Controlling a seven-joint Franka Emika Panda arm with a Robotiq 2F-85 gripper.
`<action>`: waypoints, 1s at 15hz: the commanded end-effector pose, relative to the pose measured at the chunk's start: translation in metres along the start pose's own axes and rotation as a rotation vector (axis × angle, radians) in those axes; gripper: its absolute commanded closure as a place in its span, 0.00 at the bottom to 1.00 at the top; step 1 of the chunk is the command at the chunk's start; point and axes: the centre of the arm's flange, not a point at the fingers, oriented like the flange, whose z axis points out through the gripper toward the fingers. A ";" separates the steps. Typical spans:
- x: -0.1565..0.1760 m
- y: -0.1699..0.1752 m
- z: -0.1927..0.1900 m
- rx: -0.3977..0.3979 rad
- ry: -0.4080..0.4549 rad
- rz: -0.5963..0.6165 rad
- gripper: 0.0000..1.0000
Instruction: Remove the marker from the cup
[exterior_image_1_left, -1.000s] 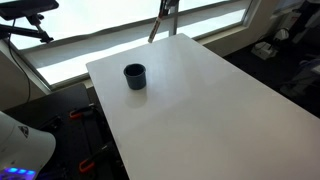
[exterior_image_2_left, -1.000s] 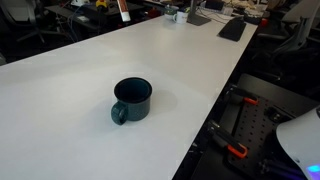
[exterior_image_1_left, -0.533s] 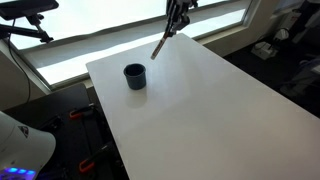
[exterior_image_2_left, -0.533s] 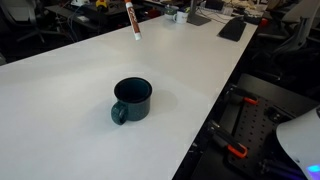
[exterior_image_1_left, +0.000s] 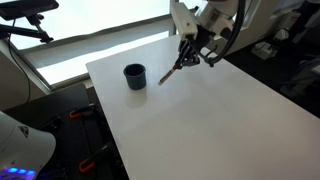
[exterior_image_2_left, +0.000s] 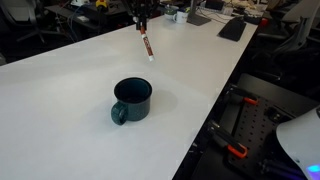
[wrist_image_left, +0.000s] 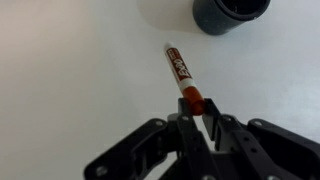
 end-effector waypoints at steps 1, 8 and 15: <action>0.025 0.020 0.037 -0.038 -0.064 0.012 0.95; 0.039 0.054 0.102 -0.103 -0.165 0.037 0.95; 0.046 0.055 0.111 -0.138 -0.171 0.036 0.95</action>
